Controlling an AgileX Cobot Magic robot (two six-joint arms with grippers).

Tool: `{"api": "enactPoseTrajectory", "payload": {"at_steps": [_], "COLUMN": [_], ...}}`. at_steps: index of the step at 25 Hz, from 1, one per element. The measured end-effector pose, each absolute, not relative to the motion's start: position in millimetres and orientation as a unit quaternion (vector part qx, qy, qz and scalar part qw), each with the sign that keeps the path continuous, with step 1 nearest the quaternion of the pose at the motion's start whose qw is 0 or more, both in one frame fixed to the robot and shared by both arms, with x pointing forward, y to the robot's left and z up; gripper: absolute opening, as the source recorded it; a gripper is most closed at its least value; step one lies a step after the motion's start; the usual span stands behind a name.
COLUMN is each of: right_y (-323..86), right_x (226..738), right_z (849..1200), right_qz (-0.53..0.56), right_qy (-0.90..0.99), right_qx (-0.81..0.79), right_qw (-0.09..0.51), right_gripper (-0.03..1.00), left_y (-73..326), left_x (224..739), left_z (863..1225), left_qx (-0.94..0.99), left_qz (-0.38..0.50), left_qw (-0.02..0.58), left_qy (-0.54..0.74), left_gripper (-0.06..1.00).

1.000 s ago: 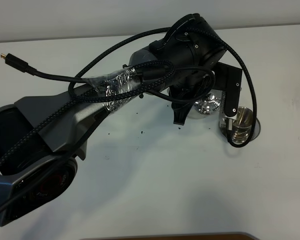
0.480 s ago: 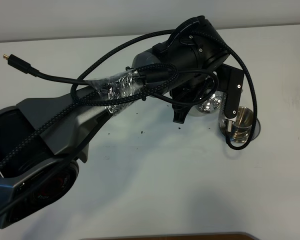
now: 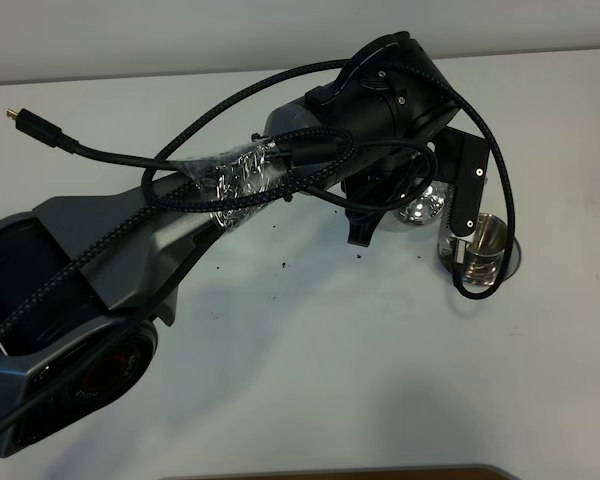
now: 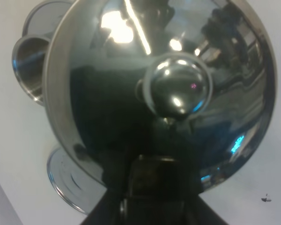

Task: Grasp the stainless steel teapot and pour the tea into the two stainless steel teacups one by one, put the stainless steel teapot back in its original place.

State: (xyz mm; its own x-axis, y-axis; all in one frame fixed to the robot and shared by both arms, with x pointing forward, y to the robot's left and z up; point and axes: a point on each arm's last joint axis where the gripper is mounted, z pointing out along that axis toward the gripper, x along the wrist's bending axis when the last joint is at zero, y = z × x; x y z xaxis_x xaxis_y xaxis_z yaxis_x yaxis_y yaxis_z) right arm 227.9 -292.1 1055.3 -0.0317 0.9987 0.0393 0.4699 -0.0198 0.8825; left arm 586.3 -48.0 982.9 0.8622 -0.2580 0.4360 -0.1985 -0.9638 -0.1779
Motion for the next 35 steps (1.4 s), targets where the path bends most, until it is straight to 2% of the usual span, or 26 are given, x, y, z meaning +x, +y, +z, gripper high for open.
{"api": "enactPoseTrajectory", "payload": {"at_steps": [27,35], "right_y": [-292.1,-292.1], "right_x": [227.9,227.9], "right_z": [1055.3,1055.3], "right_qz": [0.382,0.382], "right_qy": [0.608,0.608], "right_qx": [0.603,0.603], "right_qw": [0.346,0.346], "right_gripper": [0.38,0.38], "left_y": [-55.4,-58.7], "left_x": [585.4,588.8], "left_z": [970.0,971.9], "left_qx": [-0.948,-0.941], "left_qz": [-0.256,-0.279], "left_qw": [0.098,0.087], "left_qy": [0.162,0.172], "left_gripper": [0.26,0.26]}}
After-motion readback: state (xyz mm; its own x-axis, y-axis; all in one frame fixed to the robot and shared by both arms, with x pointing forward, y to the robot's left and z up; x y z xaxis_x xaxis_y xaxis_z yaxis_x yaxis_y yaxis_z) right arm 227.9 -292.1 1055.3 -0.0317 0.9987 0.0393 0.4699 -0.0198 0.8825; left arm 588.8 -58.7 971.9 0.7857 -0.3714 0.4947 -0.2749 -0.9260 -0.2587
